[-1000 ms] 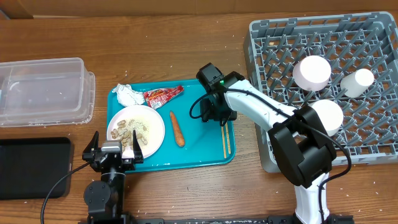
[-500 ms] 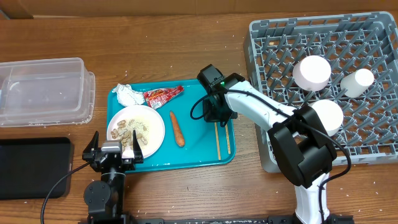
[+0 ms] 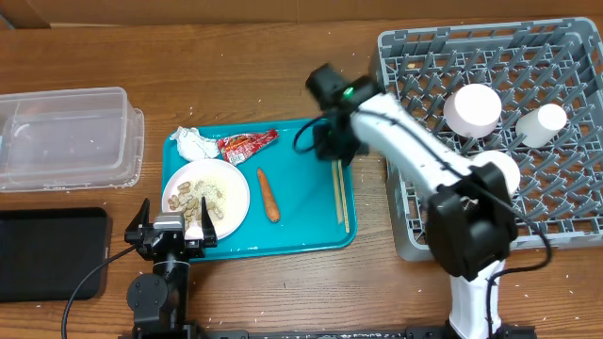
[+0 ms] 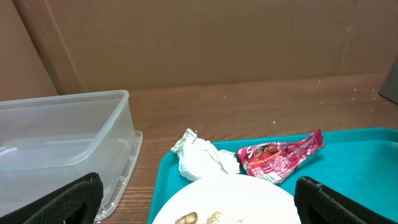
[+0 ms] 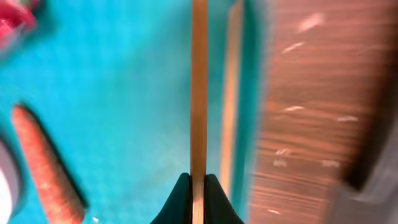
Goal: Sort waste into correct bins and load items into the dishwasher
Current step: 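Carry the chopstick to the rack's near edge and release it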
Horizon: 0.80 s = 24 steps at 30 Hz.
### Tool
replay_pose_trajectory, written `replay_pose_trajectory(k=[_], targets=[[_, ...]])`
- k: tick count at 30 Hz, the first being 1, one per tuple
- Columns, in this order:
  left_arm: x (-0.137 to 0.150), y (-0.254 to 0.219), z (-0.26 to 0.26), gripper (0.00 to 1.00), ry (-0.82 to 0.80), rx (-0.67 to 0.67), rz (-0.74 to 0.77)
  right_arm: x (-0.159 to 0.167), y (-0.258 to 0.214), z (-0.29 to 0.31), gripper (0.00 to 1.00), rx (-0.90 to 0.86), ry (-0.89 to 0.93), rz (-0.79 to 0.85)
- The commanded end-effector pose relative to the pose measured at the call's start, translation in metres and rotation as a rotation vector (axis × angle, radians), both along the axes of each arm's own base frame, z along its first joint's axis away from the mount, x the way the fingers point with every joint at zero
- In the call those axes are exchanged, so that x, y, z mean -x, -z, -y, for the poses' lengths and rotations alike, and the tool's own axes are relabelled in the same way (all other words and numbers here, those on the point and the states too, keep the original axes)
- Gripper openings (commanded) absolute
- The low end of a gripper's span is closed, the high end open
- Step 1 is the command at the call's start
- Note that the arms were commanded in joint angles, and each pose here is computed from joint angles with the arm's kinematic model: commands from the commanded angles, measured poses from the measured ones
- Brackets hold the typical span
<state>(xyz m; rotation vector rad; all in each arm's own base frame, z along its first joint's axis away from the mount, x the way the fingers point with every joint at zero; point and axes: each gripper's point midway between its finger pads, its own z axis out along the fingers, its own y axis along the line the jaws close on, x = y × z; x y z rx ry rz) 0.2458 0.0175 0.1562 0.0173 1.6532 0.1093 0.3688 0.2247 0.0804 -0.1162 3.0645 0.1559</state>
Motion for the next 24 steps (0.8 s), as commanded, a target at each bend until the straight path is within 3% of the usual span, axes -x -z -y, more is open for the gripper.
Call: replay_pose_trajectory(k=[1,7,17,18,22,24], targets=[[0.0,0.0,-0.003,1.0,-0.013,0.002,0.005,-0.045,-0.093,0.041,0.04,-0.059,-0.002,0.228],[0.0,0.0,-0.003,1.0,-0.014,0.002,0.005,-0.082,-0.141,0.129,0.04,-0.051,0.11,0.377],[0.0,0.0,-0.003,1.0,-0.014,0.002,0.005,-0.098,-0.109,0.154,0.05,-0.136,0.055,0.359],[0.0,0.0,-0.003,1.0,-0.014,0.002,0.005,-0.099,-0.104,0.154,0.08,-0.136,0.055,0.358],[0.0,0.0,-0.003,1.0,-0.014,0.002,0.005,-0.097,-0.087,0.153,0.56,-0.136,0.058,0.337],[0.0,0.0,-0.003,1.0,-0.014,0.002,0.005,-0.095,-0.085,0.154,0.68,-0.136,0.063,0.327]])
